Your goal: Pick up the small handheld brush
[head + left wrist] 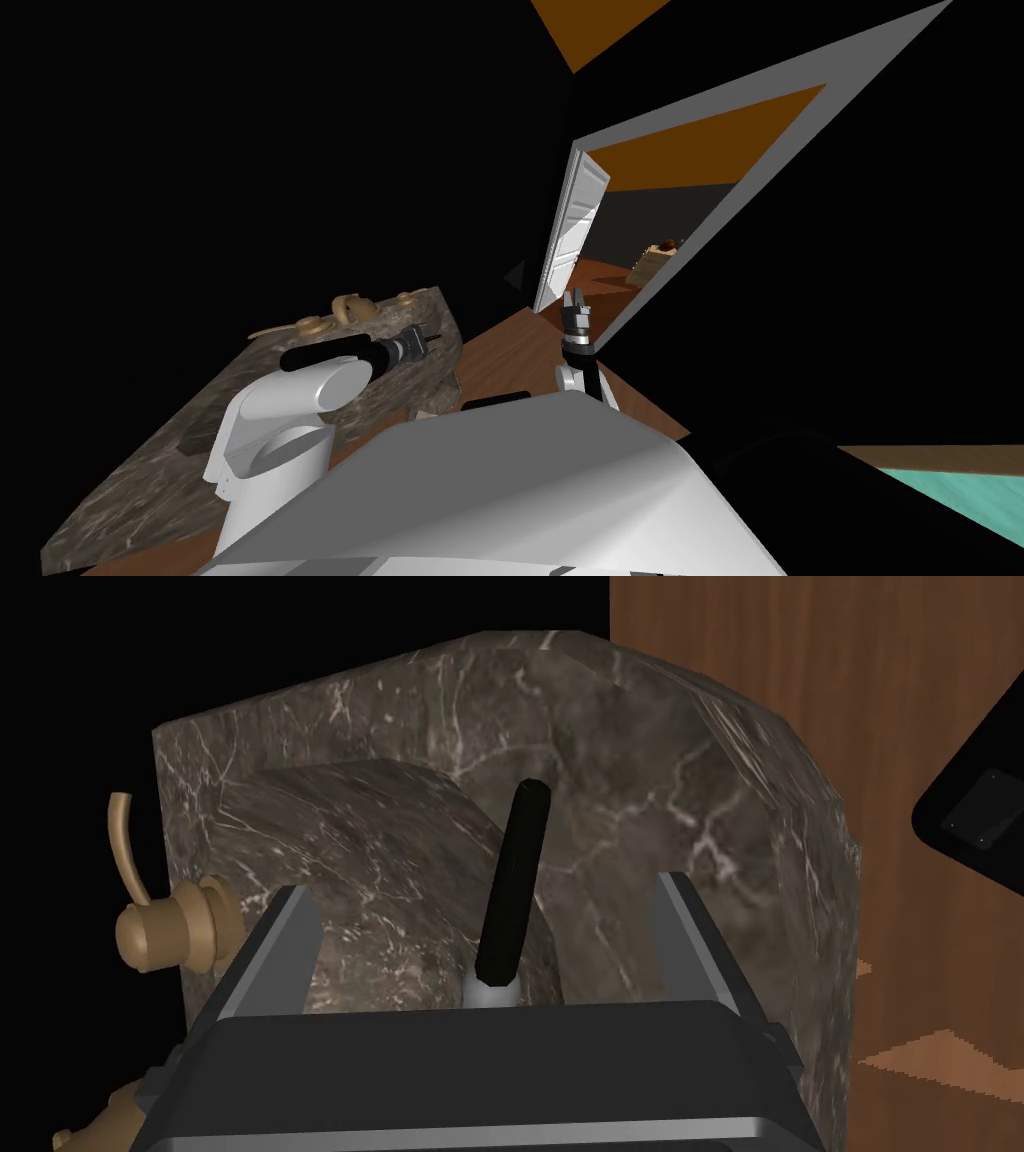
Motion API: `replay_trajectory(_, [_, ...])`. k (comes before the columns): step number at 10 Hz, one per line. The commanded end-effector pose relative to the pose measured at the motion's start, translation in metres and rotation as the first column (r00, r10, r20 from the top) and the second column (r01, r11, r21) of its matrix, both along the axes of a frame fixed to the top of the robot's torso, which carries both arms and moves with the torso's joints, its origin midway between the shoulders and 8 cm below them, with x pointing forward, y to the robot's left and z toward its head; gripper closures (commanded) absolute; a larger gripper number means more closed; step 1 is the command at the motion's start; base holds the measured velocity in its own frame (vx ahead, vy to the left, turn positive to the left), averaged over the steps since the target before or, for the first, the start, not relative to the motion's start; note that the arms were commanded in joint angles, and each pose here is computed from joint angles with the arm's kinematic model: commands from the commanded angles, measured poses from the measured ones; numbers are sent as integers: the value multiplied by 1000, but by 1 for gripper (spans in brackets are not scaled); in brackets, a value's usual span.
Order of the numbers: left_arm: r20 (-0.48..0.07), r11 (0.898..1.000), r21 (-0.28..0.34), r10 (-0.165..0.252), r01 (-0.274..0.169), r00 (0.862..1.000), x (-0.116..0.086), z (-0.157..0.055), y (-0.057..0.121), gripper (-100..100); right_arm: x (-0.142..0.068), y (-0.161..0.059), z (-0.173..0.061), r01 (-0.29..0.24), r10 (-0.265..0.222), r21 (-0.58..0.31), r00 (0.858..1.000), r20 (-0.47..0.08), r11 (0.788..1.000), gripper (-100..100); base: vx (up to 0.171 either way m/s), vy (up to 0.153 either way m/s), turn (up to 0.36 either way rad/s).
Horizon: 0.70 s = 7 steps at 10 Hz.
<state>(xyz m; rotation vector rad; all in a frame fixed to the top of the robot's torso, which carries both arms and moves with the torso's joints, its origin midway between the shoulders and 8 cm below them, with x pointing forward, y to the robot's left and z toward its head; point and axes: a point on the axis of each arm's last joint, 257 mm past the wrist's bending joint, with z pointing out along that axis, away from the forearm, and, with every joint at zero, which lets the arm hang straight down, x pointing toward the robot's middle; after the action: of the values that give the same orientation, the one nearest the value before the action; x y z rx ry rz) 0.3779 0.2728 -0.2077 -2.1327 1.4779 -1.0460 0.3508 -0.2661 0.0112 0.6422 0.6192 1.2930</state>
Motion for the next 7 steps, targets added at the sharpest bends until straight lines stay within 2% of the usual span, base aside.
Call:
replay_trajectory(1, [-45,1000,-2,-13,13,999,-9,-7,-2,-100,0,0,0,0,0,0,1000,0,1000,0,49,36,-71])
replay_trajectory(2, [-48,1000,-2,-13,13,999,-9,-8,-2,-100,0,0,0,0,0,0,1000,0,1000,0,26,15,13])
replay_trajectory(7, [-161,998,-10,-68,67,985,-38,-17,-7,-100,0,0,0,0,0,0,1000,0,1000,0,47,43,-122])
